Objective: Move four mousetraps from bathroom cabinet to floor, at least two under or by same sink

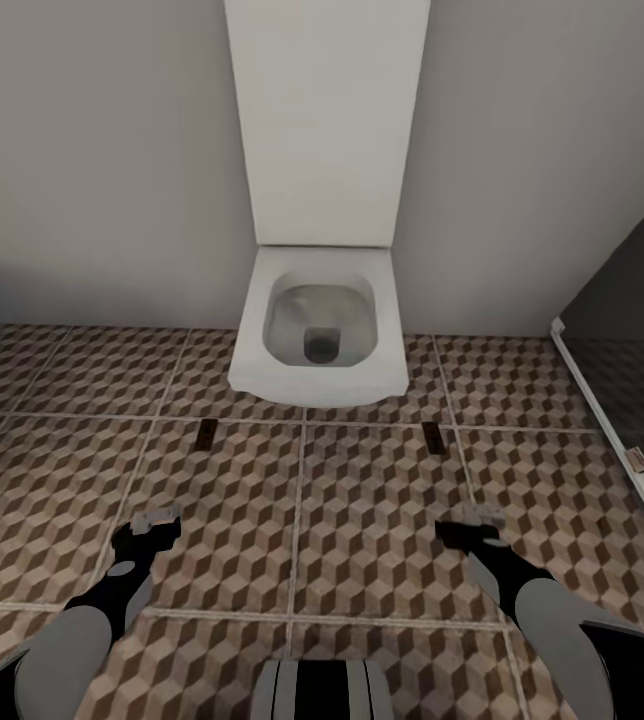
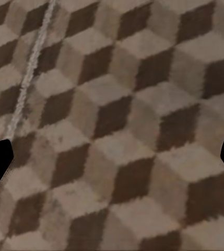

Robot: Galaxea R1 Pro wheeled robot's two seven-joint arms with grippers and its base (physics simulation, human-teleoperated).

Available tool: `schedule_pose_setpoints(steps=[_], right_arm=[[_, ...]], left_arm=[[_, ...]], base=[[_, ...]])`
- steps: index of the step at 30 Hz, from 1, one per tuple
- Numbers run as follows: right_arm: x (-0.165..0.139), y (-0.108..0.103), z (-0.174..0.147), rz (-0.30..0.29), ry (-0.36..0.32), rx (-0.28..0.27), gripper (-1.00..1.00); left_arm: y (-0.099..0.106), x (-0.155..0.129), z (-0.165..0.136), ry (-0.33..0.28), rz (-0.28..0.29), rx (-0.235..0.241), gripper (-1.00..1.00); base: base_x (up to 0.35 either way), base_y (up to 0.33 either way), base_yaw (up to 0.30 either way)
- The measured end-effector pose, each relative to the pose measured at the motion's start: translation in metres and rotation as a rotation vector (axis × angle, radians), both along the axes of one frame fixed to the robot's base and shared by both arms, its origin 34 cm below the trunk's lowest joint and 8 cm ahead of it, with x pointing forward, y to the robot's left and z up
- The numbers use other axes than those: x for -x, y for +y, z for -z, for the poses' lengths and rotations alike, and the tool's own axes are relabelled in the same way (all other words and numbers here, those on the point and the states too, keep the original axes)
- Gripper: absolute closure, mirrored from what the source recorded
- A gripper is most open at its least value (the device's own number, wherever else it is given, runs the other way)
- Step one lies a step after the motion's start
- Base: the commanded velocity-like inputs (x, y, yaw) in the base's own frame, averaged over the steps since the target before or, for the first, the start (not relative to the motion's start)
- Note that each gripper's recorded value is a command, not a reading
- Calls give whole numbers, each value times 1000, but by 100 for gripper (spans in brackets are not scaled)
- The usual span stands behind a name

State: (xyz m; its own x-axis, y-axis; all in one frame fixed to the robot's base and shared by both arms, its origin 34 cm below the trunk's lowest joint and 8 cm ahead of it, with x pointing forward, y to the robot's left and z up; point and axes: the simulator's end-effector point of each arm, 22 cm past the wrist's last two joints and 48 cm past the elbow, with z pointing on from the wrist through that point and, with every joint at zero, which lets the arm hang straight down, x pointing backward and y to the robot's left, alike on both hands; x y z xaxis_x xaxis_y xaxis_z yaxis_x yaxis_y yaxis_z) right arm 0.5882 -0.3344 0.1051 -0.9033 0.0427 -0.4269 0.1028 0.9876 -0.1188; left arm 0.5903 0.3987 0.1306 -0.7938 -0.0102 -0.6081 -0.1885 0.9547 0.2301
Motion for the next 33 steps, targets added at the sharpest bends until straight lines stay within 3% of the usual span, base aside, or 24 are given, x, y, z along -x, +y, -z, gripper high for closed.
schedule_pose_setpoints(steps=[33], right_arm=[[-49, 2, -75, -5, -138, -7, -100]], left_arm=[[2, -44, -75, -137, -5, -3, -100]], base=[[0, 0, 0]])
